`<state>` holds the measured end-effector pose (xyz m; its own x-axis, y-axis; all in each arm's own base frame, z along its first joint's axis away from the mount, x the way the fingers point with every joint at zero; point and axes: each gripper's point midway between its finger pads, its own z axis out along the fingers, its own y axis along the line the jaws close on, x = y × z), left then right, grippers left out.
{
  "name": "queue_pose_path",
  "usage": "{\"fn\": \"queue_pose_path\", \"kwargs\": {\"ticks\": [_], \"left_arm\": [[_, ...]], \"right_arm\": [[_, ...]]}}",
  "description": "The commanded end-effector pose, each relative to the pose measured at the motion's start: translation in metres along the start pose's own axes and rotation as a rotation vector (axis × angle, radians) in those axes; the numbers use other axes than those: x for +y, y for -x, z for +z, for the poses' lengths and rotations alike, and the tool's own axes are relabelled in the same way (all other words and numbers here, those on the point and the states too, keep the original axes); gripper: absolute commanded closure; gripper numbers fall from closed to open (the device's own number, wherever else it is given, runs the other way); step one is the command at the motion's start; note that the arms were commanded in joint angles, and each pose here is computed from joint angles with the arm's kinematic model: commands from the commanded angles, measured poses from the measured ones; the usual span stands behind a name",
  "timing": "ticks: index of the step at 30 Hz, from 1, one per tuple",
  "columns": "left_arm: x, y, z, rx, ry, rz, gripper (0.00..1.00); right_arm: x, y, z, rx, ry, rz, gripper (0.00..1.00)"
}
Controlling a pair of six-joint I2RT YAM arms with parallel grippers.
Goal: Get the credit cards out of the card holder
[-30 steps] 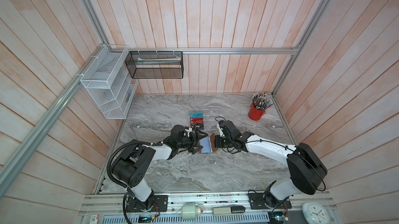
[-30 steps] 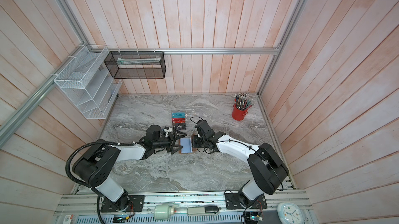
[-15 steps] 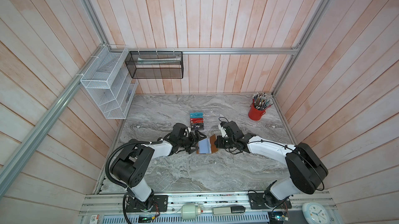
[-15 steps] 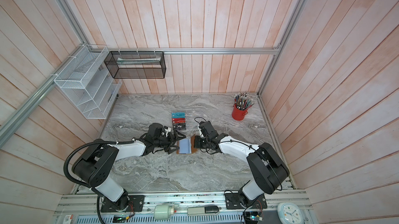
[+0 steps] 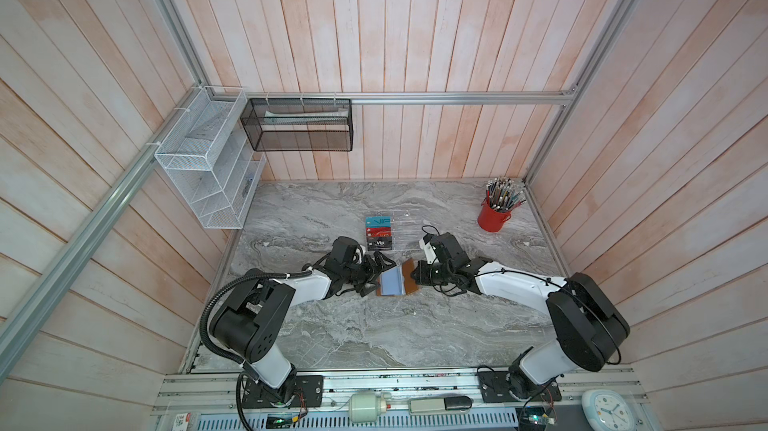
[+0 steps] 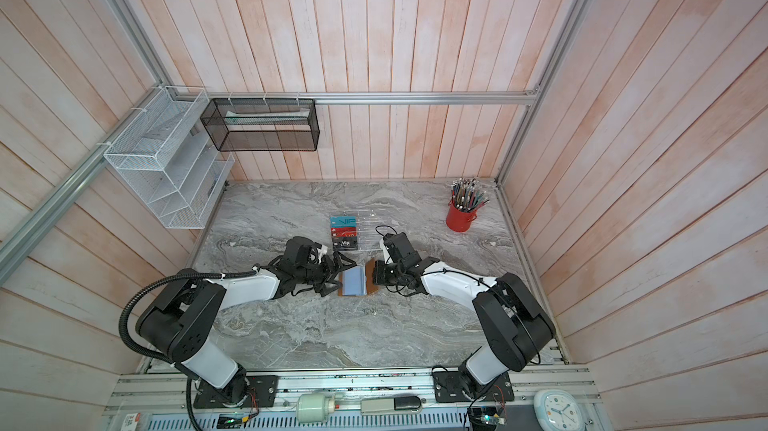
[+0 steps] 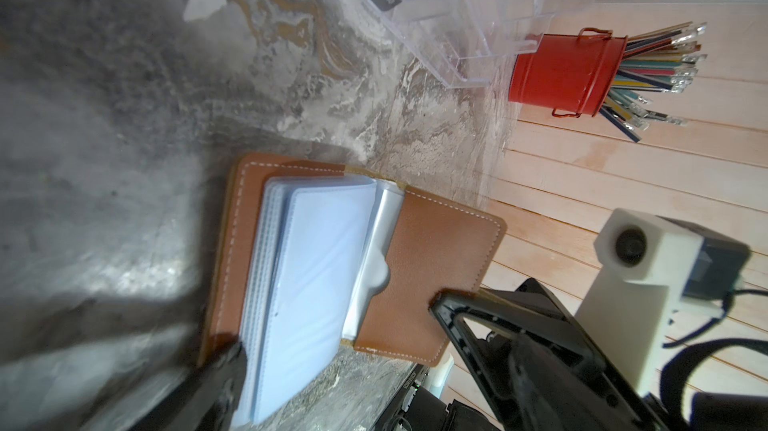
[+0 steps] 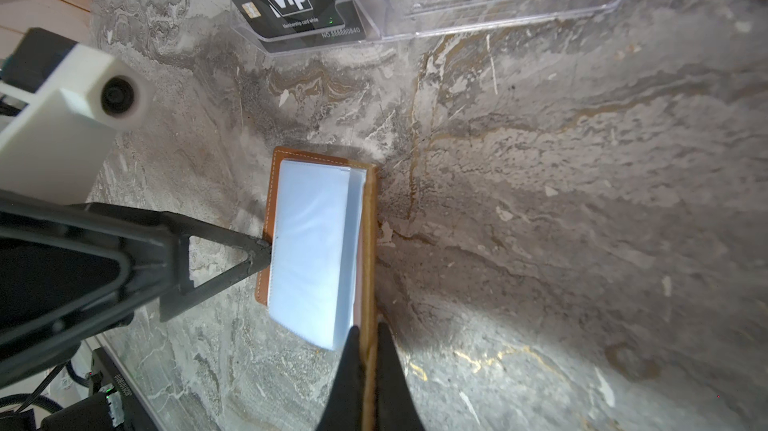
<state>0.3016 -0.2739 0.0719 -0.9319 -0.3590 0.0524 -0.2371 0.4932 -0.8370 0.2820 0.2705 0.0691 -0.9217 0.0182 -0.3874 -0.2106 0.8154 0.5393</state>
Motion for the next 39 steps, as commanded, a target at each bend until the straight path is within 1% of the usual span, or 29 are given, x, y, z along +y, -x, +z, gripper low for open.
{"fn": "queue_pose_path", "kwargs": {"ticks": [1, 11, 17, 32, 34, 37, 39], "left_arm": [[-0.02, 0.004, -0.002, -0.002, -0.064, 0.02, 0.0], [-0.026, 0.006, 0.003, 0.006, -0.093, 0.002, 0.0], [-0.033, 0.009, 0.003, 0.003, -0.106, 0.004, 0.0], [-0.054, 0.0, 0.018, 0.041, -0.164, -0.007, 0.0], [-0.057, 0.0, 0.019, 0.042, -0.168, -0.006, 0.0], [-0.058, 0.002, 0.022, 0.039, -0.167, -0.008, 0.0], [-0.058, 0.002, 0.025, 0.042, -0.166, -0.011, 0.0]], "right_arm": [[-0.008, -0.011, 0.009, 0.041, 0.008, 0.021, 1.0], [-0.017, -0.017, 0.021, 0.073, 0.035, 0.046, 1.0], [-0.018, -0.018, 0.02, 0.076, 0.066, 0.063, 1.0], [-0.02, -0.019, 0.023, 0.092, 0.106, 0.098, 1.0], [-0.021, -0.019, 0.022, 0.087, 0.114, 0.106, 0.96], [-0.023, -0.018, 0.019, 0.079, 0.118, 0.116, 0.84], [-0.022, -0.018, 0.016, 0.075, 0.123, 0.12, 0.79]]}}
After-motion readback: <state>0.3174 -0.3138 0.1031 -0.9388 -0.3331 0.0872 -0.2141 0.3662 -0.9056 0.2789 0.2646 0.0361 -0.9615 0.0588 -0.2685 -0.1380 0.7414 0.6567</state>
